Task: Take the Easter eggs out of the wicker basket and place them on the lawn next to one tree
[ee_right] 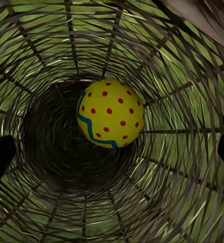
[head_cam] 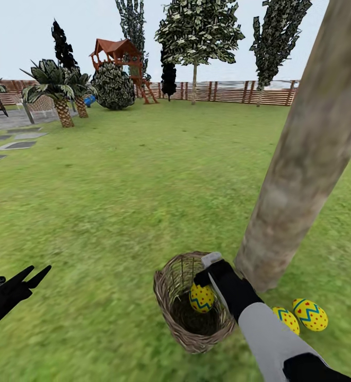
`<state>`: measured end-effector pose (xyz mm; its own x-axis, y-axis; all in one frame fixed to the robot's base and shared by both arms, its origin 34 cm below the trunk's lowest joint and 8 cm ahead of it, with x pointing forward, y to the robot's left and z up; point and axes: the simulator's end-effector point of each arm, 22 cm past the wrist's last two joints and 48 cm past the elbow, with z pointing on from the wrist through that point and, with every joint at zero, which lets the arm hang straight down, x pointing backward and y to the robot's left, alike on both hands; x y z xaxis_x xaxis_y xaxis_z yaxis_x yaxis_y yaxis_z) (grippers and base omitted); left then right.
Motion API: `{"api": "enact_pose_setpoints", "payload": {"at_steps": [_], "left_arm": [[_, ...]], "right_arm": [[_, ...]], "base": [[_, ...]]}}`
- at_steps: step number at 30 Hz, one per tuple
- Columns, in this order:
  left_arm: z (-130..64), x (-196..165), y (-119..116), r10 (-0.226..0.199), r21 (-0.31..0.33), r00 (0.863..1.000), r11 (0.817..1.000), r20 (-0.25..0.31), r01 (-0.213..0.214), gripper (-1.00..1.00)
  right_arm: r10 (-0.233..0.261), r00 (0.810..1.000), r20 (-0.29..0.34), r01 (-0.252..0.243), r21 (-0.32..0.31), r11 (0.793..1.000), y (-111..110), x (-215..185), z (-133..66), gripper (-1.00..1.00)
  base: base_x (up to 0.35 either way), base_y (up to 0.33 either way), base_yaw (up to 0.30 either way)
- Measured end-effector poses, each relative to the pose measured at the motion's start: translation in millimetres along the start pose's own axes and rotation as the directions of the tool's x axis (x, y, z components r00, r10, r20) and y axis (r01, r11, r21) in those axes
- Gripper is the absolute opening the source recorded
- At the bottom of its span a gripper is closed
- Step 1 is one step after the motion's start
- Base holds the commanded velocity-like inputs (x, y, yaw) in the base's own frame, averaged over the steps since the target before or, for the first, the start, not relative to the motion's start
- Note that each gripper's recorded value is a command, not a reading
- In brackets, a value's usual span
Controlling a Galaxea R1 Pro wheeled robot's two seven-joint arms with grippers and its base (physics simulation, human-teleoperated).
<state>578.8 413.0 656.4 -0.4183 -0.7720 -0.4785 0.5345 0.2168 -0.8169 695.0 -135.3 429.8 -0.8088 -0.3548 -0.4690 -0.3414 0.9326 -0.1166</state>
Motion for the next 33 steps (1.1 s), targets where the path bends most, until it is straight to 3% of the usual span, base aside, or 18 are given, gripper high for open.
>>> {"api": "enact_pose_setpoints", "payload": {"at_steps": [10, 17, 22, 25, 33], "left_arm": [[-11.0, 14, 15, -0.002, 0.001, 1.0, 1.0, 0.0, 0.002, 1.0], [-19.2, 23, 26, -0.003, 0.0, 1.0, 1.0, 0.001, 0.003, 1.0], [-25.2, 30, 34, -0.003, 0.0, 1.0, 1.0, 0.001, 0.003, 1.0], [-28.9, 34, 39, -0.004, 0.0, 1.0, 1.0, 0.001, 0.004, 1.0], [-34.1, 42, 53, -0.019, -0.02, 1.0, 1.0, -0.004, 0.019, 1.0]], "right_arm": [[-0.019, 1.0, -0.012, 0.019, 0.008, 1.0, -4, -4, 21.4, 1.0], [-0.024, 1.0, -0.007, 0.024, 0.048, 0.999, -10, 2, 34.7, 1.0], [0.041, 0.999, -0.001, -0.041, 0.025, 0.999, -4, 5, 42.5, 1.0], [0.078, 0.997, -0.005, -0.078, 0.059, 0.995, -12, 9, 47.3, 1.0], [0.084, 0.996, -0.037, -0.081, 0.057, 0.995, -4, 25, 66.2, 1.0]], "base": [[0.0, 0.0, 0.0], [0.0, 0.0, 0.0], [0.0, 0.0, 0.0], [0.0, 0.0, 0.0], [0.0, 0.0, 0.0]]}}
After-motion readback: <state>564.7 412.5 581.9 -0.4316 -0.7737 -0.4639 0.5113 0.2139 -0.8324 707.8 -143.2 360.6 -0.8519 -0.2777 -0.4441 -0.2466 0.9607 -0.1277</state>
